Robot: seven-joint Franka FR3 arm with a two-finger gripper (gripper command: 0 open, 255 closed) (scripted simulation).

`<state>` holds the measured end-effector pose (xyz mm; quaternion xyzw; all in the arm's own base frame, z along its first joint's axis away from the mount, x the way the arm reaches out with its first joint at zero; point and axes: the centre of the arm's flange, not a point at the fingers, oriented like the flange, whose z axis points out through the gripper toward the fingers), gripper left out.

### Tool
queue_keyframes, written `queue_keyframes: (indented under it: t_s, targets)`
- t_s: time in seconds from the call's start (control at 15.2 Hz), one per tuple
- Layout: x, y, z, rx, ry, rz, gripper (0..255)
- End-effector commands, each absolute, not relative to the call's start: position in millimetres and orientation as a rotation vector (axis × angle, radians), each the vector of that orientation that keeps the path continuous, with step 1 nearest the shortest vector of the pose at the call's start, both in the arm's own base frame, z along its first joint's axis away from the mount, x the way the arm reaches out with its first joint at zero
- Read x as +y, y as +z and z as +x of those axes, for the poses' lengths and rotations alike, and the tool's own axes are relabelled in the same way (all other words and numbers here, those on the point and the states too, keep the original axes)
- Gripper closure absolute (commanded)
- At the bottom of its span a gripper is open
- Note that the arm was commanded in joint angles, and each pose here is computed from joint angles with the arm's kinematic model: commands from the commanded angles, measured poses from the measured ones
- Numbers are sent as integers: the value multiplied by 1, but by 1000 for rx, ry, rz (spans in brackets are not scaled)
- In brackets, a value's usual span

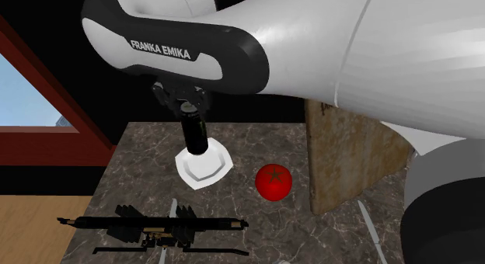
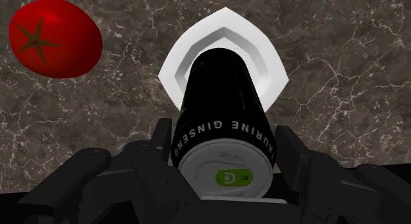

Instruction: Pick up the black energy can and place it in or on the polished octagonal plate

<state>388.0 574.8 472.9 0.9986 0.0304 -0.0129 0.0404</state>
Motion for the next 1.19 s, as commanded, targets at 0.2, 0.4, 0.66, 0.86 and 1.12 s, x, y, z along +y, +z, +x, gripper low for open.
queue_keyframes:
  t_s: [0.2, 0.4, 0.66, 0.86, 1.12]
  targets:
    - [578, 450, 387, 91, -39, 3059, 255]
    - [578, 434, 387, 91, -39, 3059, 255]
    - [578, 413, 387, 91, -39, 3059, 255]
    - [578, 397, 387, 91, -39, 3059, 255]
    - [578, 376, 387, 91, -39, 3059, 255]
